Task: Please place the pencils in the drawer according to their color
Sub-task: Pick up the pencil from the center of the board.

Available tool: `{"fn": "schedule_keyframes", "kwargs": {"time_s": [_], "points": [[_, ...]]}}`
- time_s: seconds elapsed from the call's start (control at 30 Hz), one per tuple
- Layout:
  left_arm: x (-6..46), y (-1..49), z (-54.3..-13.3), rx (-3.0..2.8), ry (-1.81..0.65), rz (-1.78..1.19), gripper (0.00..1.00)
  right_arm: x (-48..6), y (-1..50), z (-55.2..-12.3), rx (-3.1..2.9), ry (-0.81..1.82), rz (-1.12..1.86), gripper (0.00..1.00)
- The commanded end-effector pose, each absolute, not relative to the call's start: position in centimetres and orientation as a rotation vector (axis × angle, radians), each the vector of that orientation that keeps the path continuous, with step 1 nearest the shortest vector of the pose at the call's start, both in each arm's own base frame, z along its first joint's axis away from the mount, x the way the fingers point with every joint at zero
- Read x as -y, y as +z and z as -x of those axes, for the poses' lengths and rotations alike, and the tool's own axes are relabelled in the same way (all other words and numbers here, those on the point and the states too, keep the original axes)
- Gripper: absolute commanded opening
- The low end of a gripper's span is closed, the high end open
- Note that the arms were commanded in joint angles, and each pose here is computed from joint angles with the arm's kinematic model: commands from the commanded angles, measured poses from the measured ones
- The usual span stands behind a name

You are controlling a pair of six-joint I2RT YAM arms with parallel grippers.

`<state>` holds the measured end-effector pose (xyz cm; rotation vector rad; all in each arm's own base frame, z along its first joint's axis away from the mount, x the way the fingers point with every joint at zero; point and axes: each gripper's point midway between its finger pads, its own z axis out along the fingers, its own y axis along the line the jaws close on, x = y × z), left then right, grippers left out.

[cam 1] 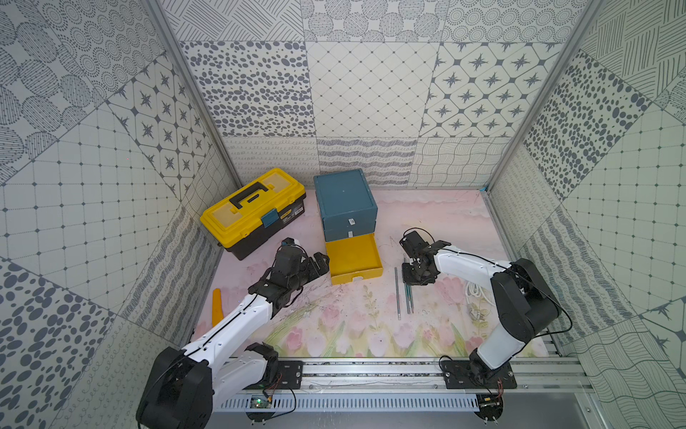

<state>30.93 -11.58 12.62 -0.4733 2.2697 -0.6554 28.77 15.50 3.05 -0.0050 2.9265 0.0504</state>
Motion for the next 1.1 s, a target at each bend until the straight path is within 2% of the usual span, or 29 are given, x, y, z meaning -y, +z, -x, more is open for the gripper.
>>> {"fn": "schedule_keyframes", "kwargs": {"time_s": [0.0,0.63,0.83,1.07], "points": [[11.7,13.3,-31.5,-2.237,-0.677,0.47,0.99,-15.5,2.5,-29.2,-2.923,0.048,-0.009,0.24],[11.8,13.3,-31.4,-2.238,-0.68,0.469,0.99,-14.2,1.9,-28.8,-2.926,-0.046,-0.057,0.23],[11.7,13.2,-31.4,-2.238,-0.673,0.47,0.99,-13.3,2.2,-27.9,-2.948,-0.119,-0.064,0.14],[11.8,13.1,-31.6,-2.24,-0.674,0.47,0.99,-13.7,2.0,-26.6,-3.006,-0.079,-0.051,0.13]]}}
